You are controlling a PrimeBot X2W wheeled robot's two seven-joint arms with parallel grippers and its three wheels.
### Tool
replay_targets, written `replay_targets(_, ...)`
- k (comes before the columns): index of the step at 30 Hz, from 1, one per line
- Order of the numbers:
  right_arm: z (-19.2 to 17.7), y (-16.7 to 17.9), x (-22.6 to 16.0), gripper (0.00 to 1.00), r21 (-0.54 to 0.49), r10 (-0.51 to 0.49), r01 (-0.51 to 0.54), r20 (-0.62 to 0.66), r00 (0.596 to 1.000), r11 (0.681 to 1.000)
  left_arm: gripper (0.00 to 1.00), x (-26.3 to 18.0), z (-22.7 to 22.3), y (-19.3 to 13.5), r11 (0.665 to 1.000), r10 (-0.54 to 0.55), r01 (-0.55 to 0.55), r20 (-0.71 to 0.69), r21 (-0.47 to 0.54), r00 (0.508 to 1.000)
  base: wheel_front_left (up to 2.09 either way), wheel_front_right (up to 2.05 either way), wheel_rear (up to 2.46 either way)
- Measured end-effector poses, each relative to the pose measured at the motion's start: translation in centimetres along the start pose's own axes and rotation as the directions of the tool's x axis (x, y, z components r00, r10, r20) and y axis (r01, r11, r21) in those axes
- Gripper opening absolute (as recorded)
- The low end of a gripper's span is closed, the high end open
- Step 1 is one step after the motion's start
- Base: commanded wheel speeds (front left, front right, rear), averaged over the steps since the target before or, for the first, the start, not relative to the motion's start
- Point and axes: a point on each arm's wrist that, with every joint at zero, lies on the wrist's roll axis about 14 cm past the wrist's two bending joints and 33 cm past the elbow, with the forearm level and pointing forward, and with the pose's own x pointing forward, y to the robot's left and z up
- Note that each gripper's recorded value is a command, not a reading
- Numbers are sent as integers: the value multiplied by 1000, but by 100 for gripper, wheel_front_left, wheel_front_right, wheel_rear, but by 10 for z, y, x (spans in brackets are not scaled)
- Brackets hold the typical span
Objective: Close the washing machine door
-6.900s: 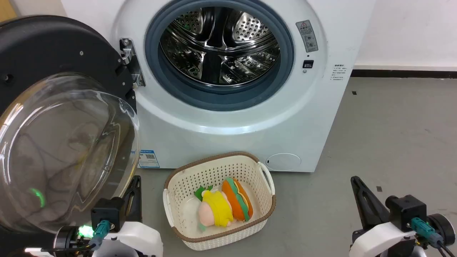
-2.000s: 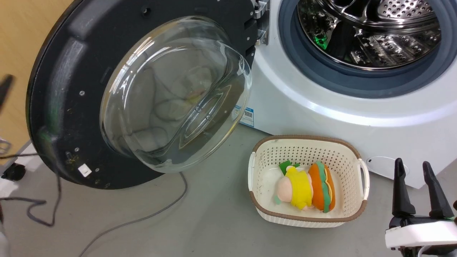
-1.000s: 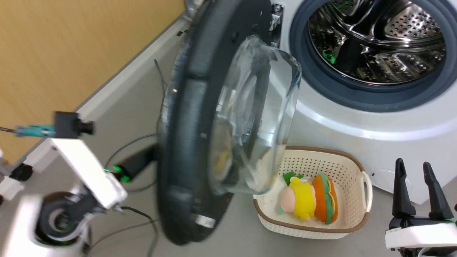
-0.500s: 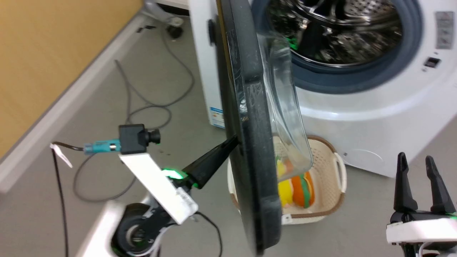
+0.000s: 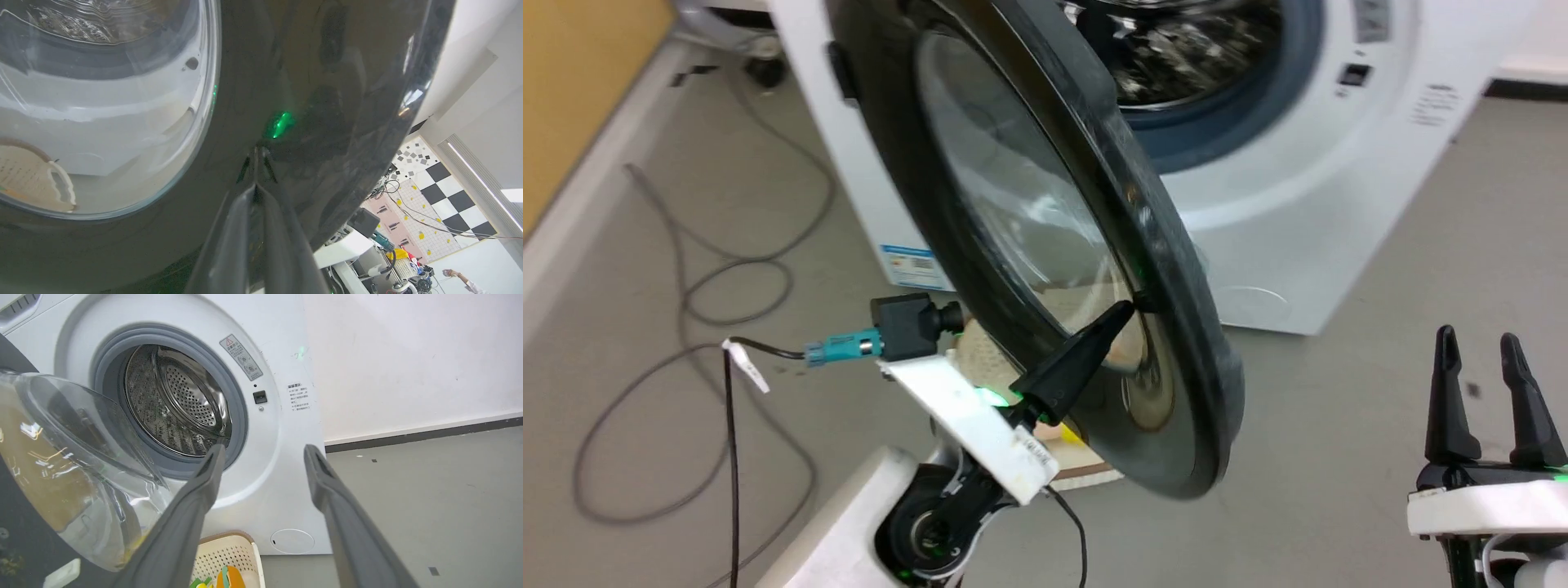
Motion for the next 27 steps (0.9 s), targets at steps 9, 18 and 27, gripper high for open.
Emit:
replay_targets(9,9,-35,-20,100,-21,-100,101,8,995,995,0,35,-39,-8,997,-66,62,-101,-44,993,0,0,0)
replay_targets(18,23,-43,-26,100,-20,-123,124,43,991,992,0,32,-37,1,999,-38,38,-72,1,997,0,0,0)
replay_targets(27,45,-26,-25,100,-24,-75,78,107,991,997,0,-9,71,54,855,151,-270,284,443,947,0,0,0)
